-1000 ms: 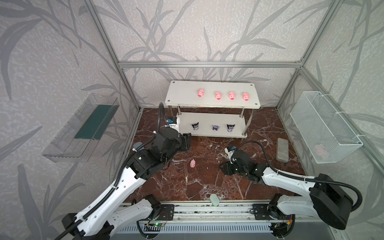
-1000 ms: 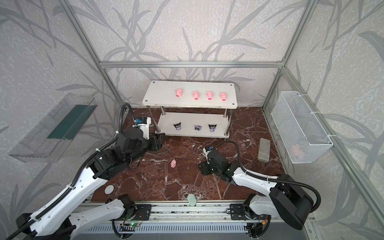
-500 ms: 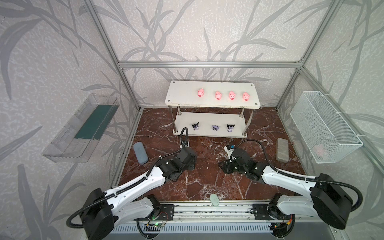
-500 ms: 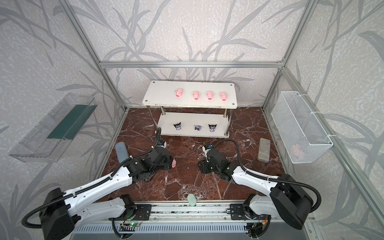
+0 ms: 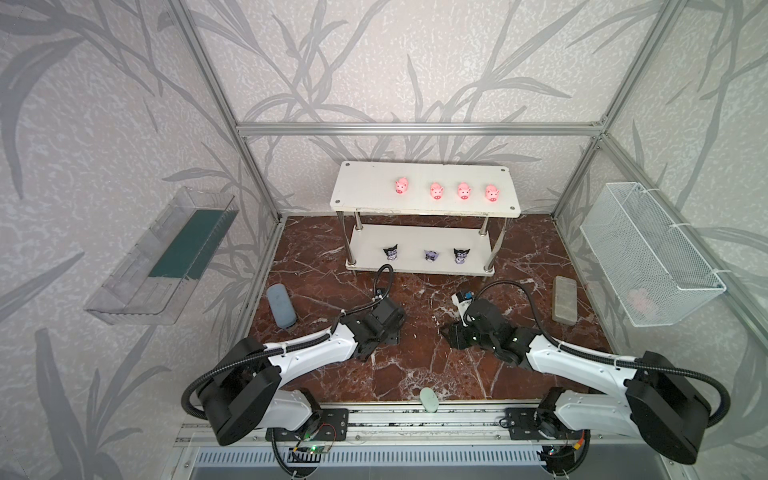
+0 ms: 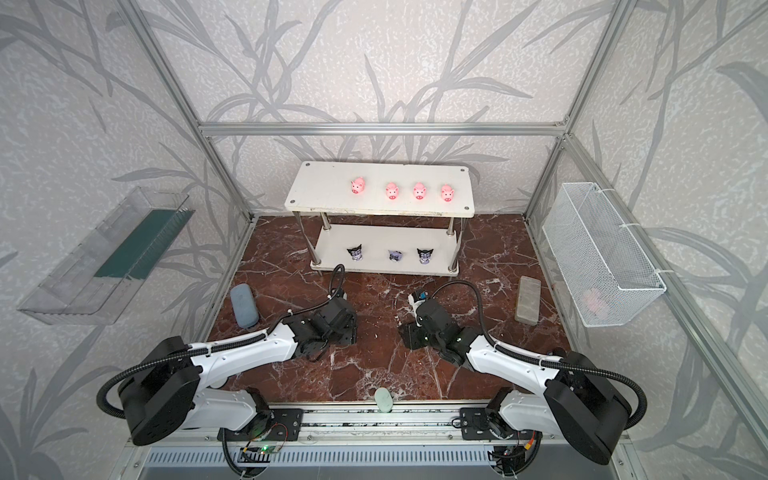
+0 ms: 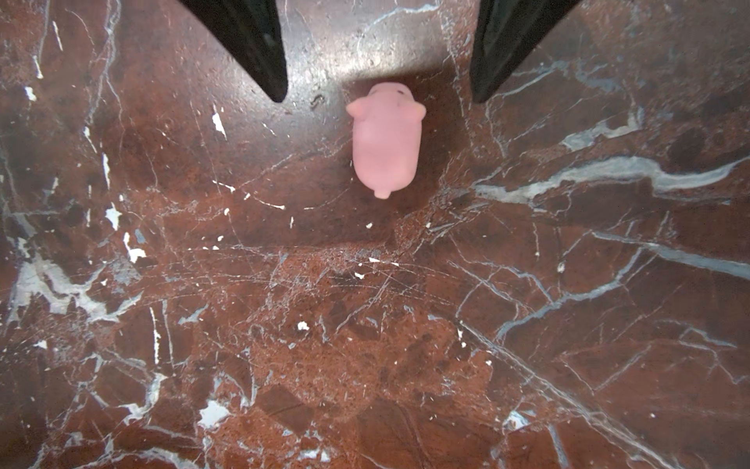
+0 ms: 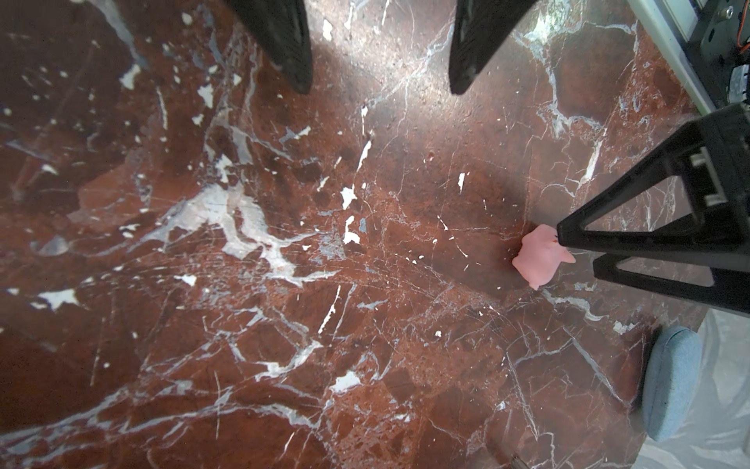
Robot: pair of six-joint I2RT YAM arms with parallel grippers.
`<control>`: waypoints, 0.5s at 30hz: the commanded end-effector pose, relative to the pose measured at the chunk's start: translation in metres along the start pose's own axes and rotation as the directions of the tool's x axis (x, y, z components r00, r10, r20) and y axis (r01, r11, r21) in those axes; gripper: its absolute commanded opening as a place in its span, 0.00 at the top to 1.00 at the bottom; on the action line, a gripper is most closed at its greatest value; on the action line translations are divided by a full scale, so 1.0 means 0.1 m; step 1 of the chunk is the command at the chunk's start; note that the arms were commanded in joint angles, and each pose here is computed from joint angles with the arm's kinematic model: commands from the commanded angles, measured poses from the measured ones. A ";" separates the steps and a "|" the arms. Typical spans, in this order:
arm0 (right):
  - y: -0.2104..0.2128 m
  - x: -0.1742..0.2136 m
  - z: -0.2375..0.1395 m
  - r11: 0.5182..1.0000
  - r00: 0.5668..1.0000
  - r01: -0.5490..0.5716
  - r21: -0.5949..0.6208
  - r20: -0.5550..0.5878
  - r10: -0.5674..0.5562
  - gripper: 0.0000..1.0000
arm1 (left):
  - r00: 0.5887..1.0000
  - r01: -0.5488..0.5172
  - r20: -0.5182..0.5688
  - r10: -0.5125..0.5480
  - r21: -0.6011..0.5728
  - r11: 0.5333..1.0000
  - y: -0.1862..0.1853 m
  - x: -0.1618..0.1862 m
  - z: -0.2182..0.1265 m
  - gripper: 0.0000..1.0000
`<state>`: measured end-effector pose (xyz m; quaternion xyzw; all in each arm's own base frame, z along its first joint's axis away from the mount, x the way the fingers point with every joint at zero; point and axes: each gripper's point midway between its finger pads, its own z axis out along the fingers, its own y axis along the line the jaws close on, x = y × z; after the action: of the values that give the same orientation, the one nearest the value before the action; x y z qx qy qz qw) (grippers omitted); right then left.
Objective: Place and organize the plastic toys onto the shelf
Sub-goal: 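Lower the left gripper onto the last pink pig and close on it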
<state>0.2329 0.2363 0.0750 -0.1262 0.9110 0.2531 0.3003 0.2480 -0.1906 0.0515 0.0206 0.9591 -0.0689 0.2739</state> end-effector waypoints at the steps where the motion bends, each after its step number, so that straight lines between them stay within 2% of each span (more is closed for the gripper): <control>1: -0.04 0.00 0.00 1.000 1.000 -0.011 0.008 0.013 0.010 0.45 | 1.000 0.023 0.019 -0.023 -0.026 0.999 0.02 -0.02 0.07 0.30; 15: -0.04 0.04 0.11 1.000 1.000 -0.022 -0.002 -0.007 0.022 0.45 | 0.999 0.018 -0.027 -0.021 -0.109 0.994 0.07 0.07 0.34 0.35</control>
<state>0.2353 0.2386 0.0663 -0.1207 0.9135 0.2535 0.2943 0.2537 -0.1869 0.0184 0.0105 0.9670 -0.0248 0.2535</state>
